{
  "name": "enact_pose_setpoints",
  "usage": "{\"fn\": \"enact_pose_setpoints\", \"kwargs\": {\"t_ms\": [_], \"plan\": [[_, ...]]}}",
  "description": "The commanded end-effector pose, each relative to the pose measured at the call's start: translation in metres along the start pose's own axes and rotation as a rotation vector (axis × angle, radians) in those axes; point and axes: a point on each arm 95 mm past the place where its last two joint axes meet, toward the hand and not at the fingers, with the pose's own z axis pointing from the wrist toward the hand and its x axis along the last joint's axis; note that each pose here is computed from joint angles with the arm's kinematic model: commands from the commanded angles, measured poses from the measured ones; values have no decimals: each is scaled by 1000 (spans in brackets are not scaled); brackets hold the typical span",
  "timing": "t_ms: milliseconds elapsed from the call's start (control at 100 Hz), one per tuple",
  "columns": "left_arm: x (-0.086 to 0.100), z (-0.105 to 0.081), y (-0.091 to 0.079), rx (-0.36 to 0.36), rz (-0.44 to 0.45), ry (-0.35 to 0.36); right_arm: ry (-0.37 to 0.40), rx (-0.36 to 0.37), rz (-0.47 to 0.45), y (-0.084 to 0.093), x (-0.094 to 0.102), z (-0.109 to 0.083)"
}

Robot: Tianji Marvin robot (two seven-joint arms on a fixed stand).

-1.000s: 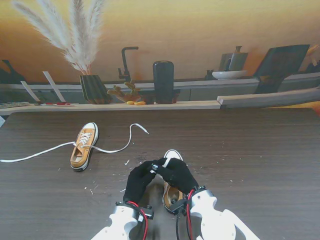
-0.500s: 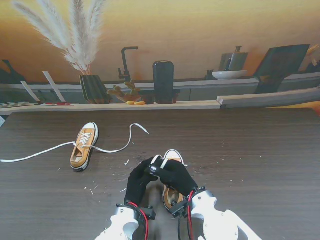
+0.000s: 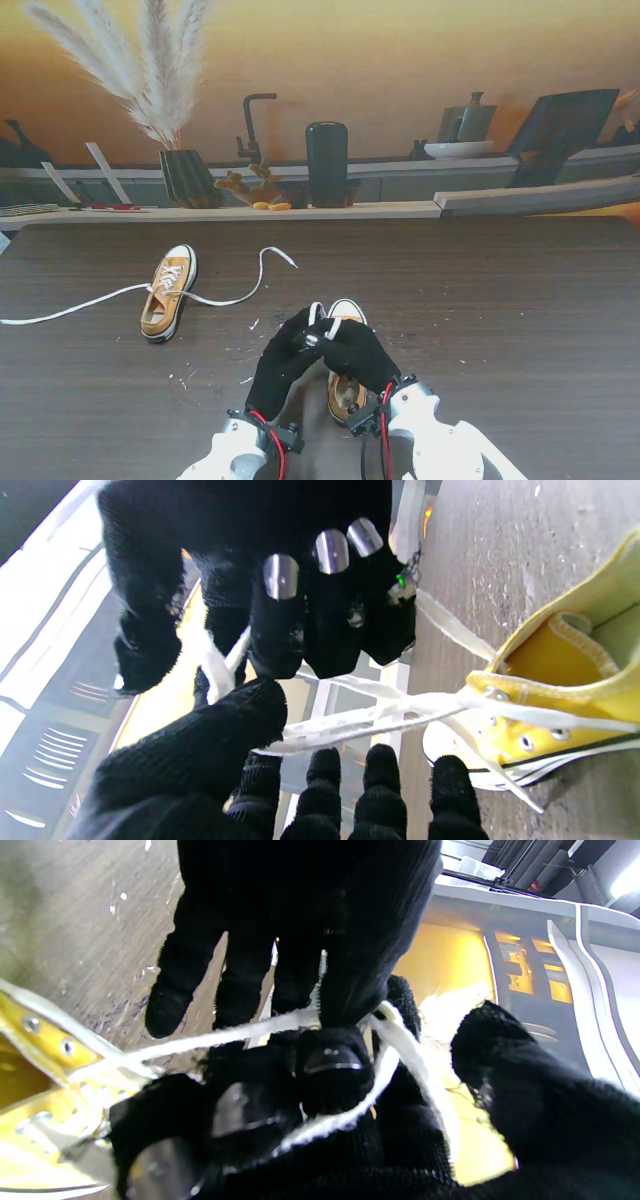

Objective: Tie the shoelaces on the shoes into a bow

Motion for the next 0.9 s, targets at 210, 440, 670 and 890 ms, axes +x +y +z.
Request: {"fn": "enact_pose_setpoints", "kwargs": {"t_ms": [210,440,670,890], "plan": [[11,-16,-7,-58,41,17,-8,16,-23,3,1,-2],[15,-24,-9,-7,45,18,-25,37,-30,2,1,-2],[21,-21,-9,20,-39,22,-30,64,-50,3,-1,-4],[32,-15,-3,36,-111,48,-32,82,-71,4,-3,-4]]}}
